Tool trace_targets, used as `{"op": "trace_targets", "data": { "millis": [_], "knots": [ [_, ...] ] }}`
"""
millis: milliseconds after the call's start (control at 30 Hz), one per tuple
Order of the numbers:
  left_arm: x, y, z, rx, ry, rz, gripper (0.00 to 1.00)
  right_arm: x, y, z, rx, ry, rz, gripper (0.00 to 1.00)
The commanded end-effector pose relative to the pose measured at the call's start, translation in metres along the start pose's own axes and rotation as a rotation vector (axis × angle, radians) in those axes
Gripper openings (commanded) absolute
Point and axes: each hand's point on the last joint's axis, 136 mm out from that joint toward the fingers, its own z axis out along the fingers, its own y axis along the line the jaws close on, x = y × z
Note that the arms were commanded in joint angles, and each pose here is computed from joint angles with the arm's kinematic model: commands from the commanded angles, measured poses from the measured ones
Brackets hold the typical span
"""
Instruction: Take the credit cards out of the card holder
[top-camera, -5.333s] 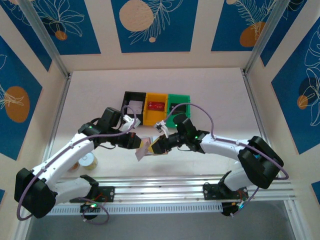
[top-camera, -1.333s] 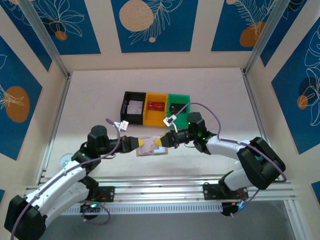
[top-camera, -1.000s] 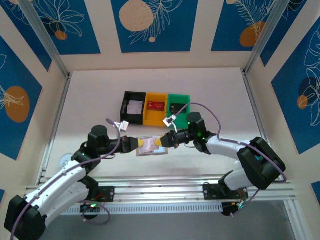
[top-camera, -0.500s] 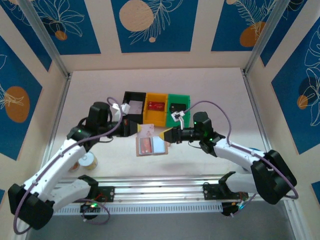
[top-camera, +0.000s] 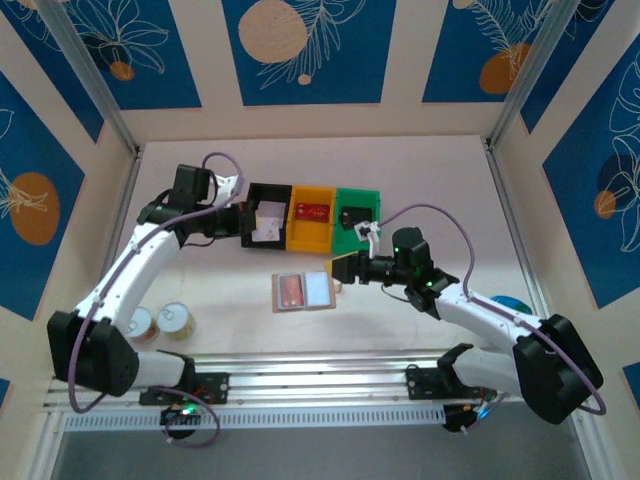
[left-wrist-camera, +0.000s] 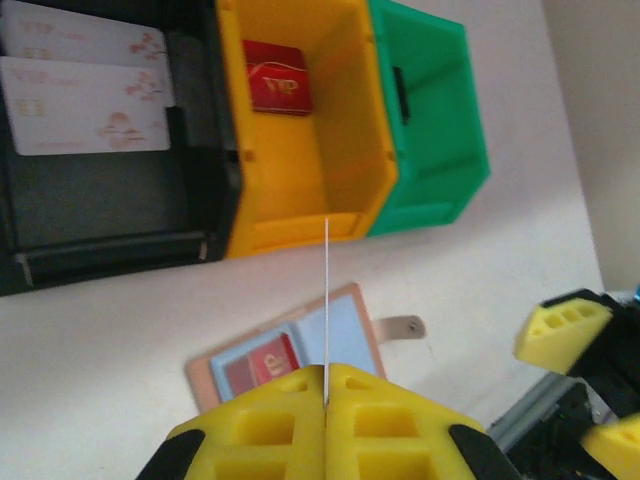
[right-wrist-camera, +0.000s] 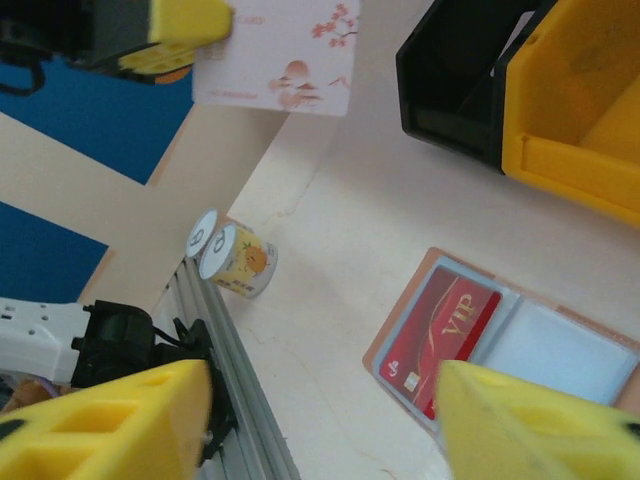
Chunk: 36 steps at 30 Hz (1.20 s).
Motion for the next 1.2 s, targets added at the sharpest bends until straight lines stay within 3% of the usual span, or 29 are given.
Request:
{"op": "trace_targets", "data": {
  "millis": [0,67,100,133,567,1167],
  "knots": [
    [-0.02,0.014,0.003,-0.069,-0.021,0.028,0.0,-0.003,-0.004,-0.006,0.028,-0.029,-0.009,0.66],
    [-0.028,0.023,0.009,-0.103,-0.025,0.024,0.0,-0.002,-0.004,-0.006,0.03,-0.029,-0.008,0.67],
    [-0.033,0.028,0.012,-0.114,-0.025,0.016,0.0,-0.002,-0.004,-0.006,0.032,-0.029,-0.006,0.75],
    [-0.038,0.032,0.016,-0.122,-0.024,0.01,0.0,-0.002,-0.004,-0.006,0.028,-0.028,-0.007,0.76],
    [-0.07,0.077,0.066,-0.25,0.047,-0.026,0.0,0.001,-0.001,0.0,0.017,0.003,-0.012,0.78],
    [-0.067,0.098,0.118,-0.228,0.139,-0.098,0.0,0.016,0.007,0.024,0.005,0.104,-0.073,0.79]
  ]
}}
